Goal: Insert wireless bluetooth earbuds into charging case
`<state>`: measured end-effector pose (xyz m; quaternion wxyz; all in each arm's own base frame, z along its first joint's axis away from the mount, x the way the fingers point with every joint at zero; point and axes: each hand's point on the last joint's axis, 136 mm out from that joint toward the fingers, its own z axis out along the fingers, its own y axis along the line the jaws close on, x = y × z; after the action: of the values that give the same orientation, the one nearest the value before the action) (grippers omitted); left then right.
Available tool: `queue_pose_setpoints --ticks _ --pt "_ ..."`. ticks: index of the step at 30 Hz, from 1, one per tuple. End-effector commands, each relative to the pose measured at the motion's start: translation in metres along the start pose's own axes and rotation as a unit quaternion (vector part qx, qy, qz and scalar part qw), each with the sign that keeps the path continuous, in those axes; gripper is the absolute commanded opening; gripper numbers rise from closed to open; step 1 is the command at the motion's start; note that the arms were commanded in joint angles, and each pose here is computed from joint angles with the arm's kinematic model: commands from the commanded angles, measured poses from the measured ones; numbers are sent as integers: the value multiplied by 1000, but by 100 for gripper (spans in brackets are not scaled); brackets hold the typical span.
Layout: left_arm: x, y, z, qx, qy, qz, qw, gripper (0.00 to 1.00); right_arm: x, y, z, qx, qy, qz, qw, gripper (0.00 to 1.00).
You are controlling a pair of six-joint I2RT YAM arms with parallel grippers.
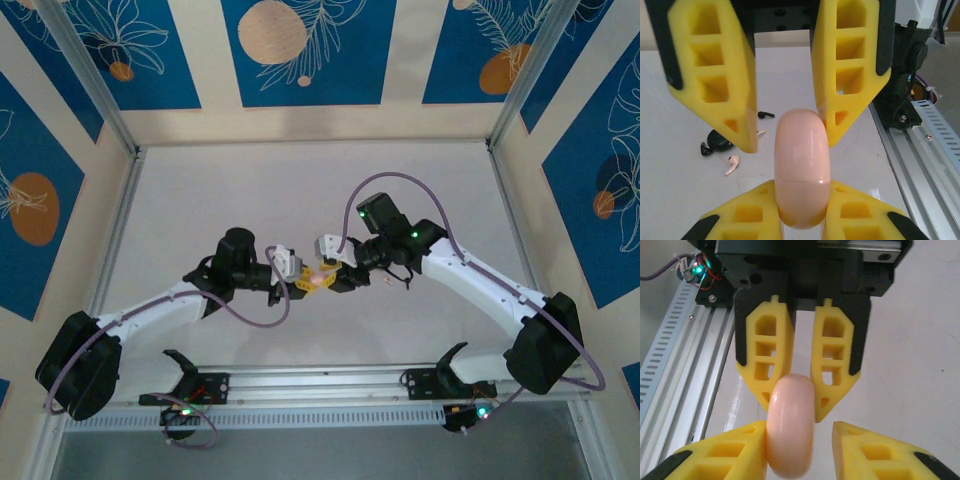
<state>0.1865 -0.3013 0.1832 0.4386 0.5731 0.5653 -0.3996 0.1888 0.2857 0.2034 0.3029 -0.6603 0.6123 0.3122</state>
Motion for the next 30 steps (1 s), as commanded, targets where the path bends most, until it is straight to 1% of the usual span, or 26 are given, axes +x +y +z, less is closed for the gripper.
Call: queue_pose_setpoints --ticks 1,7,11,13,16,19,21,22,23,24,27,28,30 --pt "-14 -6 -1 16 -16 17 1000 16 -7 -18 -13 49 -18 -3 999 39" --pt "-14 -6 0 16 -17 17 1000 16 -1 -41 -27 97 -21 26 995 39" --pt "-12 -4 0 11 -15 15 1000 16 -1 -51 -36 117 -37 63 990 39" --pt "-9 0 1 0 -12 11 1000 16 -1 -57 -44 128 -52 104 985 39" --pt "1 6 2 -22 -2 4 1000 17 8 -69 -59 152 -65 214 963 39" --pt "10 10 2 -38 9 -3 999 17 38 -80 -70 192 -33 342 919 39" --pt "16 11 3 -41 18 -11 999 17 65 -85 -75 219 8 446 868 39" --pt "19 11 3 -42 21 -15 999 17 77 -84 -74 217 23 494 842 39" --pt "21 12 4 -43 23 -17 999 17 88 -80 -72 212 38 546 810 39" --pt "22 11 4 -43 25 -20 999 17 99 -77 -67 203 54 587 782 39" --pt "25 12 5 -46 27 -26 998 17 119 -63 -49 174 79 674 713 38" --pt "26 13 5 -46 27 -27 998 17 122 -59 -43 164 77 694 697 38" --pt "26 12 5 -46 28 -29 998 17 128 -54 -30 145 74 722 672 39"
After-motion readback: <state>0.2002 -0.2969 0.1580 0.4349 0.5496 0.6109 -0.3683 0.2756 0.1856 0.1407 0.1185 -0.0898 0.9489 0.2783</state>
